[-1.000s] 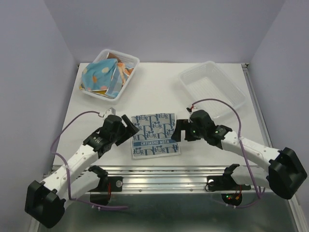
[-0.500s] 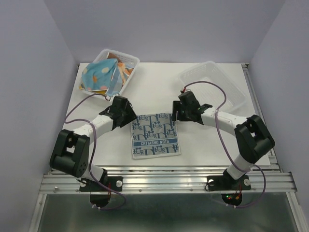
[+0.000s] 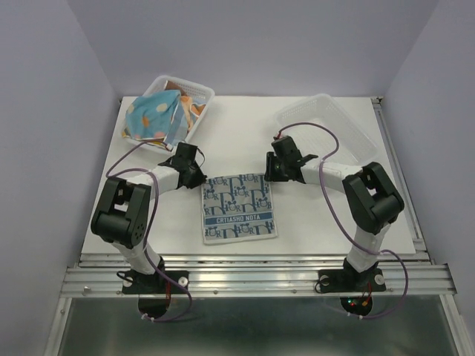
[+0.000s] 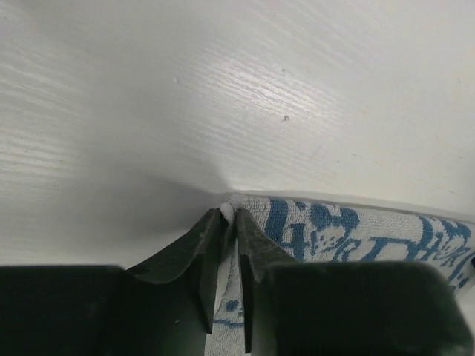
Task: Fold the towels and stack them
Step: Fold the towel
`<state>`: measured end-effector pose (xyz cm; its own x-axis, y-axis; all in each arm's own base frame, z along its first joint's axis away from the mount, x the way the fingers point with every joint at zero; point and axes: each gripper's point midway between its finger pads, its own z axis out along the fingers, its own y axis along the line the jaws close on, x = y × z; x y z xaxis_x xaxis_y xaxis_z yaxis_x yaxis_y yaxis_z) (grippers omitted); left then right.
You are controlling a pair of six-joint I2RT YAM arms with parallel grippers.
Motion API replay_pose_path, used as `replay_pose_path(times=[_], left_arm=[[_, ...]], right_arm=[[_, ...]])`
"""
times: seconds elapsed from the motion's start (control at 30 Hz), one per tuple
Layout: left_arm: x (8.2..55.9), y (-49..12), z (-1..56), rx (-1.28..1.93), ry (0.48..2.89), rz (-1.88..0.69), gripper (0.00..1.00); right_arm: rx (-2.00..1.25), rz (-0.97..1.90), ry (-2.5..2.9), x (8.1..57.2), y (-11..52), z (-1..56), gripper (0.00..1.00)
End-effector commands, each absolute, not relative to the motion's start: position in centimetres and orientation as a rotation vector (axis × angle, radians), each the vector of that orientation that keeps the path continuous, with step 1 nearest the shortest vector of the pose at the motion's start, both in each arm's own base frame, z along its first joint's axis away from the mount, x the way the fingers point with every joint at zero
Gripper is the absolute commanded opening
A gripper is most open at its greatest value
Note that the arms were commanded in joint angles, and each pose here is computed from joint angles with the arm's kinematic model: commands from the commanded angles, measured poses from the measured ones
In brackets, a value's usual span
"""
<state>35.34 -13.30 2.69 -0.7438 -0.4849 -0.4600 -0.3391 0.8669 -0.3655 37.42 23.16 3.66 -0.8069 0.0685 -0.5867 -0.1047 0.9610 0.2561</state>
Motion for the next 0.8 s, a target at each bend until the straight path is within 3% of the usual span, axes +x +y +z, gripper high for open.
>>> replay_pose_path(times=[0.0,0.03,0.2,0.3,0.47,0.77], left_arm=[[36.8,-14.5,3.7,-0.540,2.458,-0.426,0.12],[36.8,-14.6,3.7,-0.537,2.461,-0.430,0.00],[37.2,-14.5,4.1,-0.536,2.447,-0.429,0.00],[38.9,-14.1,6.1,-0.535,2.360,-0.404,0.00],[39.8,-14.1,9.0,-0.513,2.292,-0.420,0.00],[36.1,-14.1,9.5,-0.492,2.270,-0.519,0.00]], right_arm=[[-0.031,0.435,2.375,40.5,24.8,6.1,0.35],[-0.028,0.434,2.374,40.6,24.9,6.0,0.29],[-0.015,0.414,2.355,41.2,24.6,6.0,0.15],[-0.015,0.407,2.323,41.8,24.5,6.8,0.01],[-0.028,0.404,2.270,42.6,24.2,9.2,0.01],[-0.135,0.578,2.277,37.9,24.8,10.0,0.01]])
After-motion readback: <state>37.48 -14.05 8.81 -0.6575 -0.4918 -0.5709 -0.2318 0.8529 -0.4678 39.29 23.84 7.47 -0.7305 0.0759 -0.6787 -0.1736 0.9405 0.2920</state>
